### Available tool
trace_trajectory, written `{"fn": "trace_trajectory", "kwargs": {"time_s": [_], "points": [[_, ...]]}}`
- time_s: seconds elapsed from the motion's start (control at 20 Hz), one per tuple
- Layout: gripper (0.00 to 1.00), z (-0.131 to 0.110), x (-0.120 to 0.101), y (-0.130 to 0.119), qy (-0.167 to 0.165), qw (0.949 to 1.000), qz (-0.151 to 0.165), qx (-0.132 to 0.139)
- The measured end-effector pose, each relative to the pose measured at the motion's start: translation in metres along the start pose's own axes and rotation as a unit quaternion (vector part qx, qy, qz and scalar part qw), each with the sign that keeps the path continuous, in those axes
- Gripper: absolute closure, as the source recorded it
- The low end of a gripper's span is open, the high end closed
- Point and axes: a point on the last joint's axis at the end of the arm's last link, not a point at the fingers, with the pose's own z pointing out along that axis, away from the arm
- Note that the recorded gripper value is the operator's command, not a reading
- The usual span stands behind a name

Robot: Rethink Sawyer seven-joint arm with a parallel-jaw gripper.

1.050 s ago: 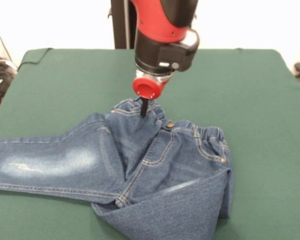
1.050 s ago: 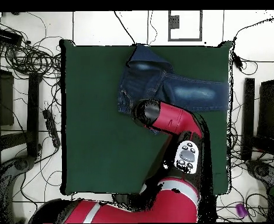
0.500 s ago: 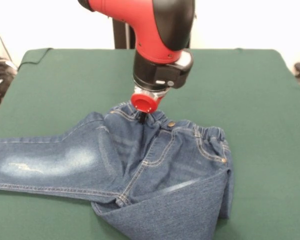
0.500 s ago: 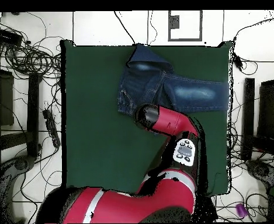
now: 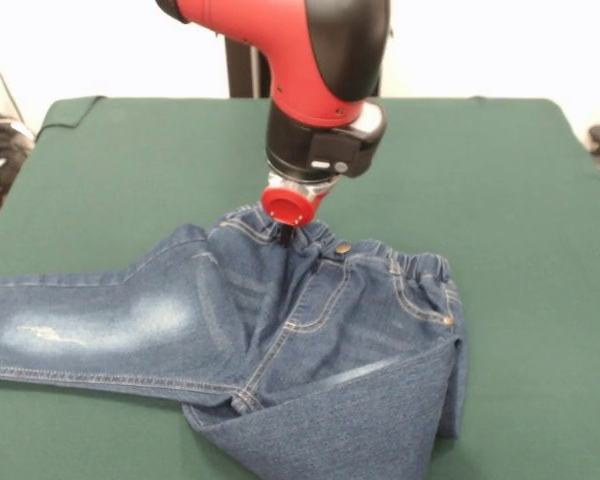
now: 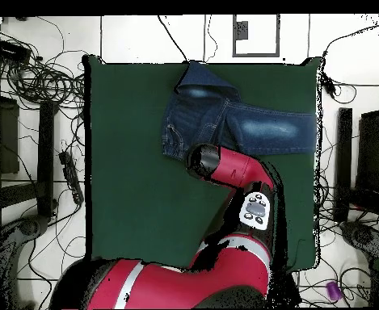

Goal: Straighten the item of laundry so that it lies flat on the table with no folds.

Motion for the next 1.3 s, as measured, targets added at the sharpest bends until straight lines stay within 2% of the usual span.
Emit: {"fn": "trace_trajectory", "kwargs": {"time_s": [0.55,0.95,1.3], "points": [[1.00,-0.003,0.000,0.000,0.003,1.0000,0.005,0.000],[1.00,-0.021,-0.001,-0.004,0.016,0.9995,0.026,0.001],[1.00,-0.035,0.012,-0.017,0.031,0.9985,0.045,0.008]]}}
